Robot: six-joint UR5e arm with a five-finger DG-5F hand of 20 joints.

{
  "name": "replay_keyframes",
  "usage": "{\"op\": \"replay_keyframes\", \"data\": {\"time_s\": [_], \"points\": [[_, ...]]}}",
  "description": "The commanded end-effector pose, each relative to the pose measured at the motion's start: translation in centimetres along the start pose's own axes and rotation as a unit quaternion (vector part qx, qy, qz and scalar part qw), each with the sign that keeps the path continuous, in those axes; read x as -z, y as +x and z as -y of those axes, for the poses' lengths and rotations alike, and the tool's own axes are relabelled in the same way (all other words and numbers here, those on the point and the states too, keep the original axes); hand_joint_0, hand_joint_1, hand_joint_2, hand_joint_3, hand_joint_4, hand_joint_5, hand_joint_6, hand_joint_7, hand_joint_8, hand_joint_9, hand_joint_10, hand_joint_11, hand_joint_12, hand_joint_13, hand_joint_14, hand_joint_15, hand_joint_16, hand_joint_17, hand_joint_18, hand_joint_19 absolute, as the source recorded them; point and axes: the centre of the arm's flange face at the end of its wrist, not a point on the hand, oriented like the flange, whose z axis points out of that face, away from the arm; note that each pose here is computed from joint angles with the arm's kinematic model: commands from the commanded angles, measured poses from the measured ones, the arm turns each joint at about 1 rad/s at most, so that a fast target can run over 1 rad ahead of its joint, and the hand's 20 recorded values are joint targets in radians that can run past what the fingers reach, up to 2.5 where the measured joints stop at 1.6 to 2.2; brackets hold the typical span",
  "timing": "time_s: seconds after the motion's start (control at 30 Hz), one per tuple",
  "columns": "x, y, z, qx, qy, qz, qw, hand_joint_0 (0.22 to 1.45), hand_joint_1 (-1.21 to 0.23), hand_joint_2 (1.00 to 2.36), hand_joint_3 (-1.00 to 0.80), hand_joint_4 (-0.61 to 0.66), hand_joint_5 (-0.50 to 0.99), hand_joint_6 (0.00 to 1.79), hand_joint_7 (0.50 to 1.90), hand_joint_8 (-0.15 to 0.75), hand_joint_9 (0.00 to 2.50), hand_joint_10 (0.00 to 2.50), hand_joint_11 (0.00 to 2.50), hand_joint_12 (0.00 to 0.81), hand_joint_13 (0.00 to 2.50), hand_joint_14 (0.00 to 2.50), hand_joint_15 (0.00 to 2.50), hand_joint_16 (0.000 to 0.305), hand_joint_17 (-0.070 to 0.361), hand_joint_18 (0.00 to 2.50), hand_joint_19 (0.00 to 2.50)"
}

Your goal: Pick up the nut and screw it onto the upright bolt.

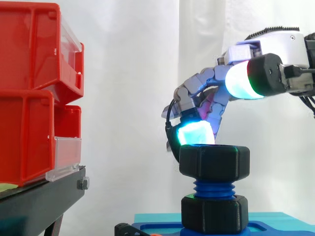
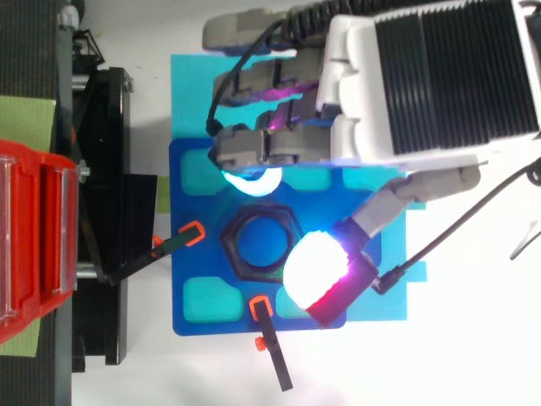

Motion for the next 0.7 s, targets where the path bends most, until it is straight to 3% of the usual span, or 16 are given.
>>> {"op": "replay_keyframes", "data": {"time_s": [0.0,0.17,0.3,0.4,0.63,0.67], "points": [[0.3,-1.3,0.6,0.007,-0.002,0.000,1.0000,0.51,-0.10,1.00,-0.50,0.14,0.00,0.66,1.25,0.303,1.07,0.00,0.00,0.252,0.70,0.00,0.00,0.020,0.046,0.30,0.00],[0.9,-3.8,1.4,0.018,0.003,-0.006,0.9998,0.50,-0.10,1.00,-0.50,0.17,0.00,0.50,1.52,0.301,1.05,0.00,0.00,0.262,0.68,0.00,0.00,0.021,0.048,0.29,0.00],[0.8,-4.4,1.4,0.025,0.003,-0.003,0.9997,0.50,-0.09,1.00,-0.50,0.23,-0.03,0.50,1.22,0.299,1.01,0.00,0.00,0.271,0.68,0.00,0.00,0.022,0.050,0.28,0.00],[0.5,-4.4,1.0,0.025,0.001,0.002,0.9997,0.50,-0.09,1.00,-0.50,0.26,-0.05,0.50,1.10,0.296,1.01,0.00,0.00,0.272,0.68,0.00,0.00,0.022,0.050,0.28,0.00],[-0.2,-3.2,0.0,0.016,-0.003,0.006,0.9998,0.50,-0.09,1.00,-0.50,0.28,-0.07,0.50,0.97,0.298,1.00,0.00,0.00,0.275,0.68,0.00,0.00,0.023,0.051,0.28,0.00],[-0.6,-3.1,-0.6,0.010,-0.003,0.015,0.9998,0.50,-0.09,1.00,-0.50,0.28,-0.07,0.50,0.96,0.295,1.00,0.00,0.00,0.276,0.68,0.00,0.00,0.023,0.052,0.28,0.00]]}}
